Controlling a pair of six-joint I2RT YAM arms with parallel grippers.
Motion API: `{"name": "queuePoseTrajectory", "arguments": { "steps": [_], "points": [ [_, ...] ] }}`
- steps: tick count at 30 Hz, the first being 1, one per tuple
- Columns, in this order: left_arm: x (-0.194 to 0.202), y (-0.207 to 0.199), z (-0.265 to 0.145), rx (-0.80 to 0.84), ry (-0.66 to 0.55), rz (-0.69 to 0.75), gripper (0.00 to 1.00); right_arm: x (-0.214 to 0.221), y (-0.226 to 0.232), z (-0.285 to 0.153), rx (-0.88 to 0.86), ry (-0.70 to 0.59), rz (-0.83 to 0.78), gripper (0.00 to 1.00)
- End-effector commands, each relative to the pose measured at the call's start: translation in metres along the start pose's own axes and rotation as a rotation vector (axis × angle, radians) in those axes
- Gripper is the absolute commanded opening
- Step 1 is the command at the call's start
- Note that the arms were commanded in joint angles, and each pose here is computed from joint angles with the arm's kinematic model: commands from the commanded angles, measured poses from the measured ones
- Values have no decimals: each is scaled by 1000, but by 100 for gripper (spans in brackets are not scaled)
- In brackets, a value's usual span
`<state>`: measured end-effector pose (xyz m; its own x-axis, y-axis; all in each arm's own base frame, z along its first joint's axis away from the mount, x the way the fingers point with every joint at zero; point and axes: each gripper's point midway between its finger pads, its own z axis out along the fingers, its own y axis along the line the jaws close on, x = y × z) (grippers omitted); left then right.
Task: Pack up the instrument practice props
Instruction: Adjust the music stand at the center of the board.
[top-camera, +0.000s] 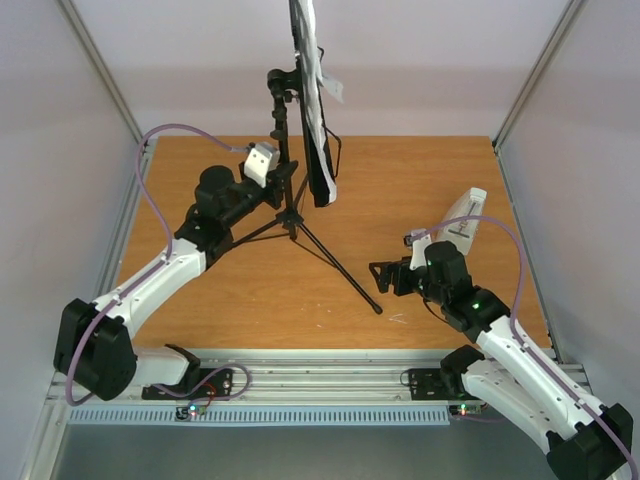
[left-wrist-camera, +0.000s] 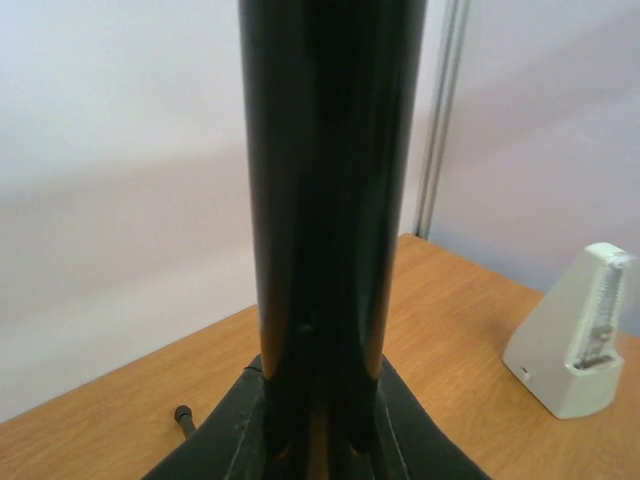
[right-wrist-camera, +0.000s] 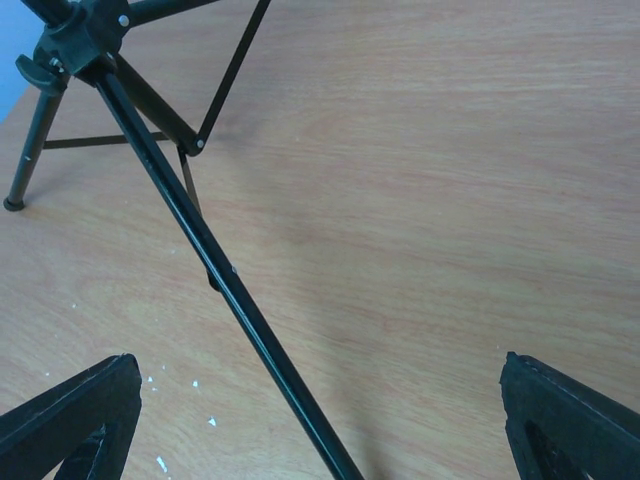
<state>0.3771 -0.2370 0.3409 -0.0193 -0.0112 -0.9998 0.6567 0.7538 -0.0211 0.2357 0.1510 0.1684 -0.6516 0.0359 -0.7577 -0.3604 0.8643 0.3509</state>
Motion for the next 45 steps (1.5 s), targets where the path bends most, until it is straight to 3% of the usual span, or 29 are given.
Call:
{"name": "queuePoseTrajectory", "arguments": {
  "steps": [1, 11, 22, 31, 43, 45],
  "points": [
    [-34, -45, -4, 241, -79, 18, 0, 2, -1, -5, 3, 4, 6, 99],
    [-44, -80, 6, 532, -51, 37, 0, 30, 3, 0, -52, 86, 72, 98],
    [-41, -76, 10, 739, -9, -55, 0, 69, 24, 13, -163, 220, 51, 96],
    [-31, -65, 10, 758, 53, -60, 0, 95, 38, 43, -122, 308, -29, 94],
    [-20, -64, 6, 750, 109, -57, 1, 115, 85, 81, -139, 330, -149, 91],
    [-18, -62, 6, 719, 111, -48, 14, 121, 93, 83, -138, 332, -150, 91]
  ]
}}
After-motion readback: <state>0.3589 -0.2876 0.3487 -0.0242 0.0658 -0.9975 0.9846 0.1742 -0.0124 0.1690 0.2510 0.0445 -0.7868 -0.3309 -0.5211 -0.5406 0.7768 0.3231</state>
